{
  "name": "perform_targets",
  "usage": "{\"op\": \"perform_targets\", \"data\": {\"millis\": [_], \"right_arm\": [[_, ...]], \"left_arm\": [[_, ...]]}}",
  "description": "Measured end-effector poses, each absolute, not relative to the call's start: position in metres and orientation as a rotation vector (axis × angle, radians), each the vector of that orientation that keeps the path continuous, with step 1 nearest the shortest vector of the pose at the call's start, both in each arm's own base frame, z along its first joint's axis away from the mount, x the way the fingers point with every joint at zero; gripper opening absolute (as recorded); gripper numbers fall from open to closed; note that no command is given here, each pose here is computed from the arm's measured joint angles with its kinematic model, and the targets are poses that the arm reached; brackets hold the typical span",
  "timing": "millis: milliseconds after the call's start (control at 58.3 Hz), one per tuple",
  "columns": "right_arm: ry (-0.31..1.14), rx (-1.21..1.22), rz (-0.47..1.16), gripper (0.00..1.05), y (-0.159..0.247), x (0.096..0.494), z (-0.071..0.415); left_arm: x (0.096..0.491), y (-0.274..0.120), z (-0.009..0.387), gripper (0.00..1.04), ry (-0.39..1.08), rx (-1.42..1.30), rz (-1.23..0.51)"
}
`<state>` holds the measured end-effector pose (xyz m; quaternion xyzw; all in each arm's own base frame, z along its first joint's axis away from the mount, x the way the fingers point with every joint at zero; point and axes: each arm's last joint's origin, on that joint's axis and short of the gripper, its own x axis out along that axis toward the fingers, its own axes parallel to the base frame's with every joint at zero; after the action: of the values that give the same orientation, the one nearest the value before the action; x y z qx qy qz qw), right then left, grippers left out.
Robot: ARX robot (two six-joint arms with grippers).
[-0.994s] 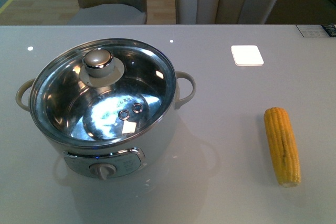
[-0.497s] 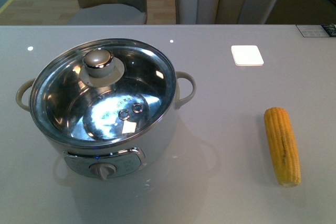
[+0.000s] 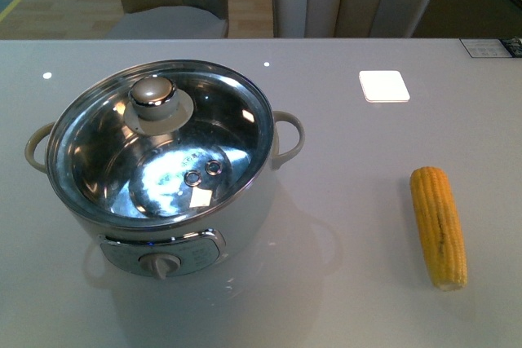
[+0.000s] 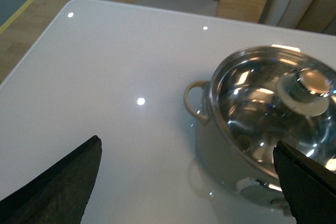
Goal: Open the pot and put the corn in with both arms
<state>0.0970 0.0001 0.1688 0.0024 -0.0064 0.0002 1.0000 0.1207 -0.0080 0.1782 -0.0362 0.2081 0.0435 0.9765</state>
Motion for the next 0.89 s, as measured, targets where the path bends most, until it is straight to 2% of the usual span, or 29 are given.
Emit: {"op": "perform_targets", "data": {"millis": [189, 394, 634, 891], "right_arm": [[-0.013, 0.005, 0.000, 0.96, 0.000, 0.097, 0.169], [-0.013, 0.005, 0.000, 0.96, 0.000, 0.097, 0.169], [-0.013, 0.005, 0.000, 0.96, 0.000, 0.097, 0.169], [-0.013, 0.005, 0.000, 0.96, 0.000, 0.097, 0.169]], "left_arm": [[0.183, -0.043, 0.193, 0.98, 0.329, -0.036, -0.056], [0.236, -0.087, 0.160, 0.98, 0.329, -0.025, -0.168], [0.257, -0.106, 0.113, 0.98, 0.425, 0.023, -0.173], [0.269, -0.114, 0.082, 0.98, 0.458, 0.053, -0.168]]}}
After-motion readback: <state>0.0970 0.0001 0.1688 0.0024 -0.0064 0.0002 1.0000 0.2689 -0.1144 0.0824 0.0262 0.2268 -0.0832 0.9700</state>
